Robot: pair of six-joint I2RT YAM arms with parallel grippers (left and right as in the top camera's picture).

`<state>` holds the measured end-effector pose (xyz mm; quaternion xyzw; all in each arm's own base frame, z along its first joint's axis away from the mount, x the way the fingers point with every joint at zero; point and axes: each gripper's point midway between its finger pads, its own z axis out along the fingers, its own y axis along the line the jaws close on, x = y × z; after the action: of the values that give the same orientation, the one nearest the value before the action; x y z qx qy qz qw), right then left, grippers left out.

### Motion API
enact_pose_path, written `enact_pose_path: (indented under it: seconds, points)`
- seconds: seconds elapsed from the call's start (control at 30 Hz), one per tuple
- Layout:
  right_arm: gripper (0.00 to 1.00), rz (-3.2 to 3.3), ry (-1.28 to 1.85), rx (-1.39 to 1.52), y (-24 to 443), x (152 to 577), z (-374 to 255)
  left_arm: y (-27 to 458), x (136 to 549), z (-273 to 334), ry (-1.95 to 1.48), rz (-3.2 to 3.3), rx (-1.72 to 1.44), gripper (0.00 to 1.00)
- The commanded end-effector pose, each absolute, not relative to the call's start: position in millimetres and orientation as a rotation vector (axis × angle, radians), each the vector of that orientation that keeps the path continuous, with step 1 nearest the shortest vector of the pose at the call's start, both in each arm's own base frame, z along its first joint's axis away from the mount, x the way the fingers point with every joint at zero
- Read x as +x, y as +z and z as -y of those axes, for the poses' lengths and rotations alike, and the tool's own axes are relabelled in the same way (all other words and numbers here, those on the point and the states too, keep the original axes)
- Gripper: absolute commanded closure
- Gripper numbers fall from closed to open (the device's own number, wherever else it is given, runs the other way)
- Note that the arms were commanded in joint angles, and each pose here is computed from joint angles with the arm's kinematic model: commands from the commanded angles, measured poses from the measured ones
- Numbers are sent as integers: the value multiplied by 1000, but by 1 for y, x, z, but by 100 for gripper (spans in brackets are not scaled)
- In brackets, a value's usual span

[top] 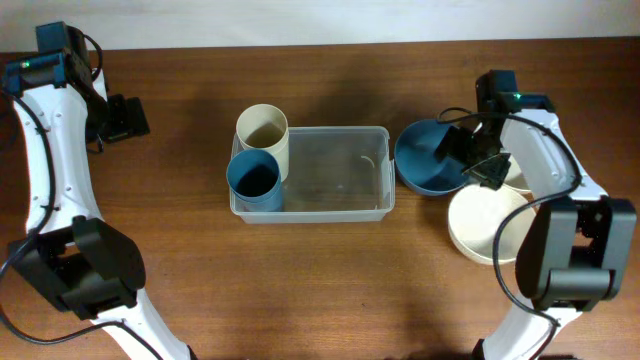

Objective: Pack container
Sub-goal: 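Grasp the blue bowl rim with the right gripper and lift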

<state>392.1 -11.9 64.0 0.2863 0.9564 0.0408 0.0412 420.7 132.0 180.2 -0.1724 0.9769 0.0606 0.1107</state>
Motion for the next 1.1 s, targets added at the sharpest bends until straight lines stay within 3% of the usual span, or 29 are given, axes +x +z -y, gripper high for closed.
enact_pose_path:
  seconds: [0.0, 0.13, 0.77, 1.07]
  points:
    - [9, -2935, 117, 839, 55, 401, 14, 186, 423, -132, 163, -2849, -520, 0]
    - [15, -2926, 125, 837, 51, 405, 14, 186, 423, -132, 163, -2849, -520, 0]
    - [15, -3008, 253, 783, 55, 391, -3, 186, 423, -132, 163, -2849, -520, 0]
    - [15, -2927, 298, 704, 106, 388, -7, 186, 423, -132, 164, -2849, -520, 0]
